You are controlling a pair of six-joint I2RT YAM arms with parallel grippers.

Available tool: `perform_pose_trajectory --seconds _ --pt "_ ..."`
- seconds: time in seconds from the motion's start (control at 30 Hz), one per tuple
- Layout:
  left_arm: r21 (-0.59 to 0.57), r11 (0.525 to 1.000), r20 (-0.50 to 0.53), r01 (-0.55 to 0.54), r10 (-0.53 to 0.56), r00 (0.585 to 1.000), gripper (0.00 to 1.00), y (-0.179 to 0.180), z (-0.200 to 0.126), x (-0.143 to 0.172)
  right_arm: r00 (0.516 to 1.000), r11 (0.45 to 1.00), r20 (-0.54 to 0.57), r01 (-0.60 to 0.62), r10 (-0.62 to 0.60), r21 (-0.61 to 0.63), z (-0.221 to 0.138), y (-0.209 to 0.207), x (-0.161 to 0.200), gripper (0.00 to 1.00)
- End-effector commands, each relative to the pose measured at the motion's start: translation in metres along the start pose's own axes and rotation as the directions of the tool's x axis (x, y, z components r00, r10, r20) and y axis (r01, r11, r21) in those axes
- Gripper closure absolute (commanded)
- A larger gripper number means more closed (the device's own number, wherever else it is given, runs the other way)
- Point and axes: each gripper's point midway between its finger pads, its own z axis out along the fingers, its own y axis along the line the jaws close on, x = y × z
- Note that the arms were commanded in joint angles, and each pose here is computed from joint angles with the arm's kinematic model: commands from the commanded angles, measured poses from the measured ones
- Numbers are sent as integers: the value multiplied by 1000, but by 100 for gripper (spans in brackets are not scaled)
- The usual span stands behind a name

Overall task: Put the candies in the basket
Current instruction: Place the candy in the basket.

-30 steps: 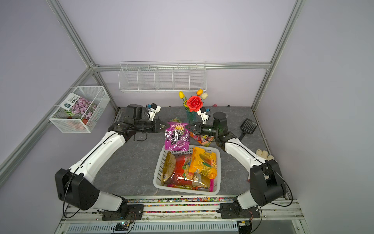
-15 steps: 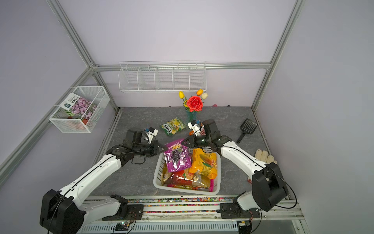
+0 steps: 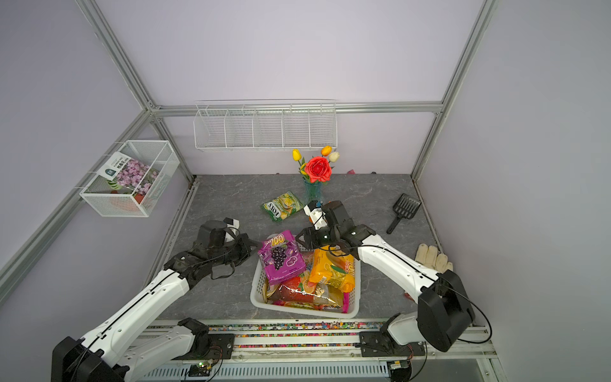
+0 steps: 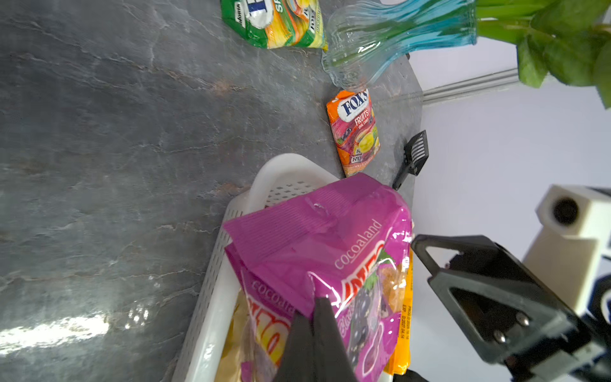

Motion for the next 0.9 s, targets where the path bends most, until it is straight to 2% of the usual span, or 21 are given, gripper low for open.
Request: perform_pose_trajectory --seconds 0.0,0.07,0.2,0.3,0.33,0.4,0.43,0.5,0.6,0.73,0.87 --pt "-28 998 28 56 -55 998 100 4 3 -6 974 964 -27 227 -225 138 -20 -5 8 52" --pt "-30 998 11 62 -61 998 100 3 5 -5 926 920 -71 376 -371 107 -29 11 20 51" --pt "-70 993 -15 97 -99 995 100 7 8 -3 815 819 -182 569 -550 78 -51 21 46 49" --pt "-84 990 -37 114 -118 992 100 9 12 0 650 674 -265 739 -712 5 -59 27 70 42" --pt "-84 989 -47 120 -124 991 100 10 14 1 585 614 -280 789 -761 -22 -58 28 78 33" --pt "-88 988 -69 127 -134 989 100 11 17 5 492 527 -268 846 -828 -78 -53 34 89 28" --pt "-89 988 -78 129 -136 988 100 11 18 6 461 496 -252 863 -851 -99 -50 39 92 2" --pt "-95 986 -90 139 -147 985 100 12 19 8 443 470 -222 878 -868 -86 -43 44 88 1" --pt "-97 983 -95 154 -163 982 100 14 18 11 443 455 -212 891 -871 -10 -30 41 70 1" --pt "-75 985 -103 154 -161 982 100 9 13 13 517 479 -280 856 -809 194 -19 19 34 2" --pt "-59 988 -123 145 -152 981 100 6 14 15 459 409 -384 888 -801 209 -4 3 29 2"
